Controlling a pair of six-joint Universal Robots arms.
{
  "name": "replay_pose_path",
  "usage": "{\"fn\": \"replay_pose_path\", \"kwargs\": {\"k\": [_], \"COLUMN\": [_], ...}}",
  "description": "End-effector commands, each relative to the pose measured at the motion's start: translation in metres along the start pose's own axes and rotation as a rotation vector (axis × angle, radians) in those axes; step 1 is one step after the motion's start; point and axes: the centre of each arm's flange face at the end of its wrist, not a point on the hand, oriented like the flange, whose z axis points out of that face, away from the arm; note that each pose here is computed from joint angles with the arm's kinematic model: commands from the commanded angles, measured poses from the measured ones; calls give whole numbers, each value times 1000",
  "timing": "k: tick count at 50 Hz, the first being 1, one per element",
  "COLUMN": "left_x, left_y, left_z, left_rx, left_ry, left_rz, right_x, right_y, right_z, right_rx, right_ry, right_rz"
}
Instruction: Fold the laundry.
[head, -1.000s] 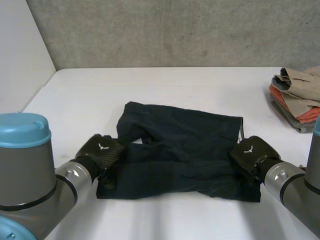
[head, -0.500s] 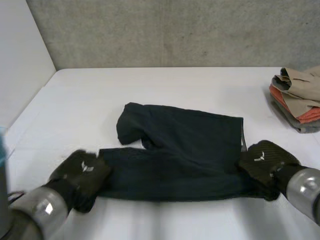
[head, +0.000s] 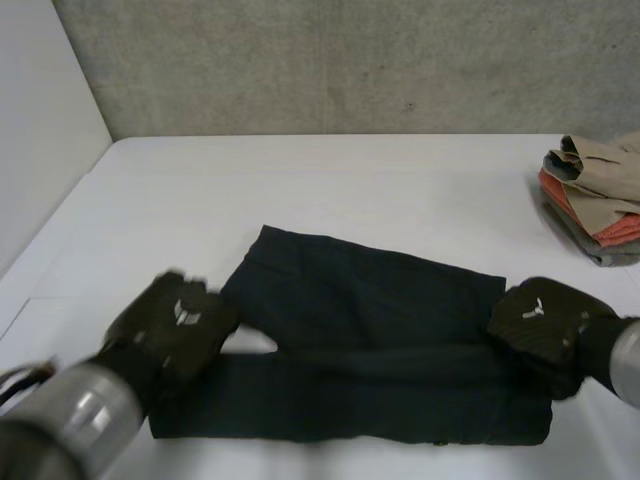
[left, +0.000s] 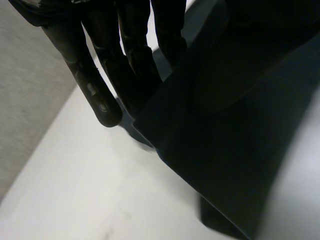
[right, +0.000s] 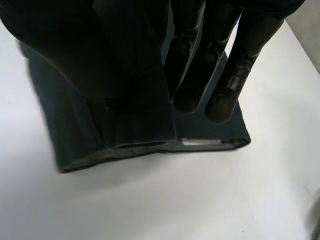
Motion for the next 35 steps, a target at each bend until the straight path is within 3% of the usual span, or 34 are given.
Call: {"fn": "replay_pose_path", "kwargs": {"k": [1, 7, 12, 23, 30, 35], "left_x": [-16, -23, -17, -3, 5, -5], "left_y": [-19, -33, -29, -14, -28, -42], "left_z": [98, 169, 228, 280, 262, 233], "left_rx": [153, 279, 312, 326, 383, 429], "left_ry": [-139, -240, -277, -325, -325, -358], "left_rz": [-10, -6, 60, 124, 118, 109], "right_x": [33, 46, 55, 70, 73, 66], "right_y": [5, 3, -4, 4, -7, -19], "right_z": [48, 83, 120, 190, 171, 124], "right_rx": [19, 31, 62, 117, 99, 157], "right_ry": [127, 261, 395, 536, 619, 598], "right_rz": [72, 28, -37, -128, -54, 93]}}
